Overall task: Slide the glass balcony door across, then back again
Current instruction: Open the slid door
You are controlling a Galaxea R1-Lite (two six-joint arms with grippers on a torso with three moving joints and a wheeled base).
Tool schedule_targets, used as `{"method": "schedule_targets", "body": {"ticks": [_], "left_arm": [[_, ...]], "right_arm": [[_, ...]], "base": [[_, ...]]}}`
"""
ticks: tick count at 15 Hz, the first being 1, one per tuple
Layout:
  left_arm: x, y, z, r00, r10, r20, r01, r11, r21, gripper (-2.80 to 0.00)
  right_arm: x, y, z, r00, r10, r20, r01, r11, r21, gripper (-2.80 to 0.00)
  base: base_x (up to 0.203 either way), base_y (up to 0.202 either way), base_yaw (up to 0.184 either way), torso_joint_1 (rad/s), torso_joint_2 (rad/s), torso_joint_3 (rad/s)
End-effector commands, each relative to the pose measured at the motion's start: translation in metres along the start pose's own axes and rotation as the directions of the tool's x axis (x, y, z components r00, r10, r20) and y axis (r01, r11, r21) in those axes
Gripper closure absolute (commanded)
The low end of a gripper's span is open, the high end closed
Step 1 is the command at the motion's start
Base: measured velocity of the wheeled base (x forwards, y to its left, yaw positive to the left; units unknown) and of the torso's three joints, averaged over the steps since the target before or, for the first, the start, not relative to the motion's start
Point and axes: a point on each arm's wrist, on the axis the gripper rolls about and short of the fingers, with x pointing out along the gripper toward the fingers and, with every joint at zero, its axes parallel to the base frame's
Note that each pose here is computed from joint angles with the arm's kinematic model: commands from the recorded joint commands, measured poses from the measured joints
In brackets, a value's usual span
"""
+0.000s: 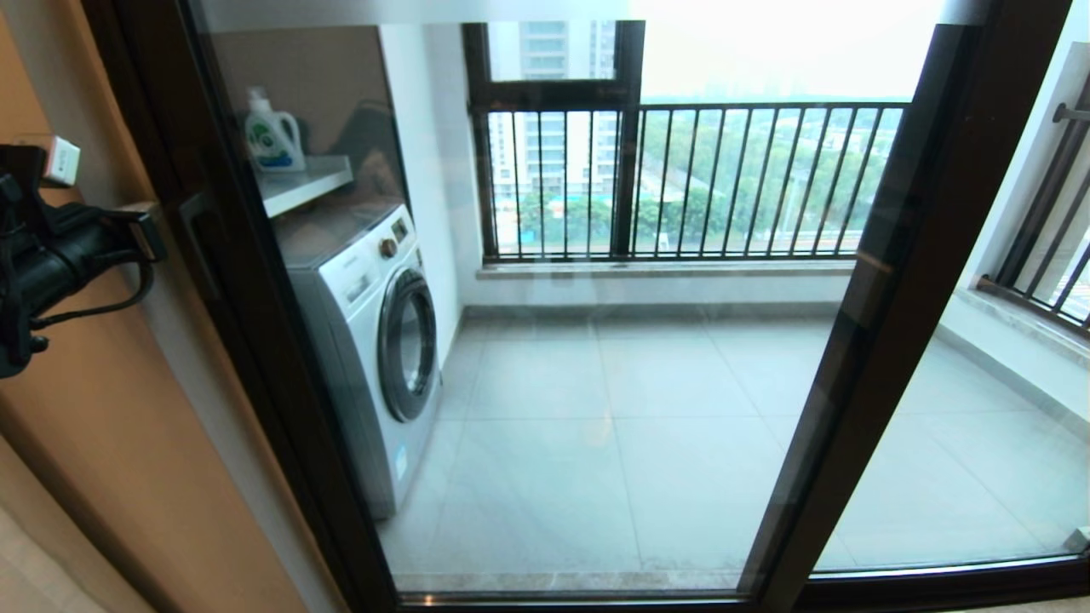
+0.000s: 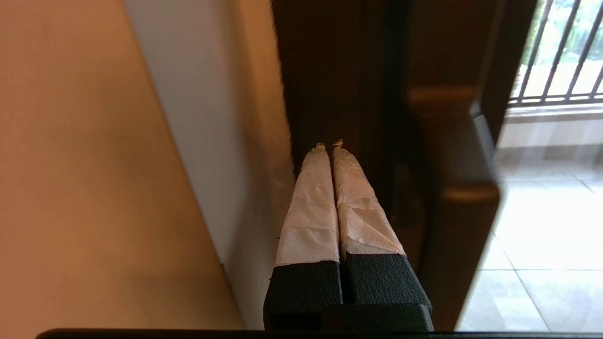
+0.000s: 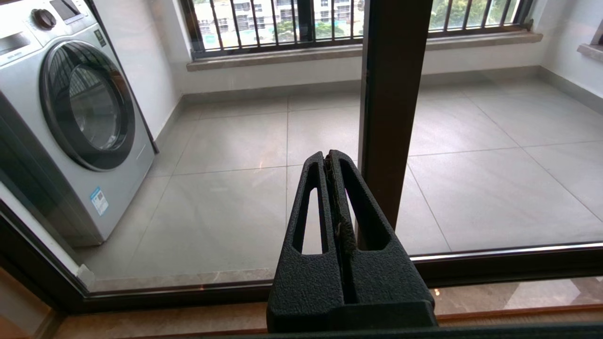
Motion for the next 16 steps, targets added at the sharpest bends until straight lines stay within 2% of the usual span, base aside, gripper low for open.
{"method": "schedule_targets", "body": {"ticks": [1, 6, 11, 16], "left_arm": [[0.008, 0.002, -0.017, 1.000, -0.004, -0.030, 0.004, 1.000, -0.008, 0.00], [0.018, -0.008, -0.019, 0.999, -0.033, -0.024, 0.033, 0.999, -0.003, 0.00], [0.024, -0.035, -0.013, 0.998, -0.070, -0.007, 0.070, 0.998, -0.008, 0.00], [0.027, -0.053, -0.015, 0.995, -0.101, -0.014, 0.100, 0.995, -0.018, 0.00]], "right_arm": [[0.001, 0.000, -0.003, 1.000, -0.001, -0.010, 0.001, 1.000, 0.000, 0.00], [0.001, 0.000, -0.003, 1.000, -0.001, -0.010, 0.001, 1.000, 0.000, 0.00], [0.001, 0.000, -0.003, 1.000, -0.001, -0.010, 0.001, 1.000, 0.000, 0.00], [0.001, 0.000, -0.003, 1.000, -0.001, -0.010, 0.001, 1.000, 0.000, 0.00]], "base": [[0.000, 0.000, 0.000, 0.000, 0.00, 0.000], [0.000, 0.000, 0.000, 0.000, 0.00, 0.000], [0.000, 0.000, 0.000, 0.000, 0.00, 0.000], [0.000, 0.000, 0.000, 0.000, 0.00, 0.000]]}}
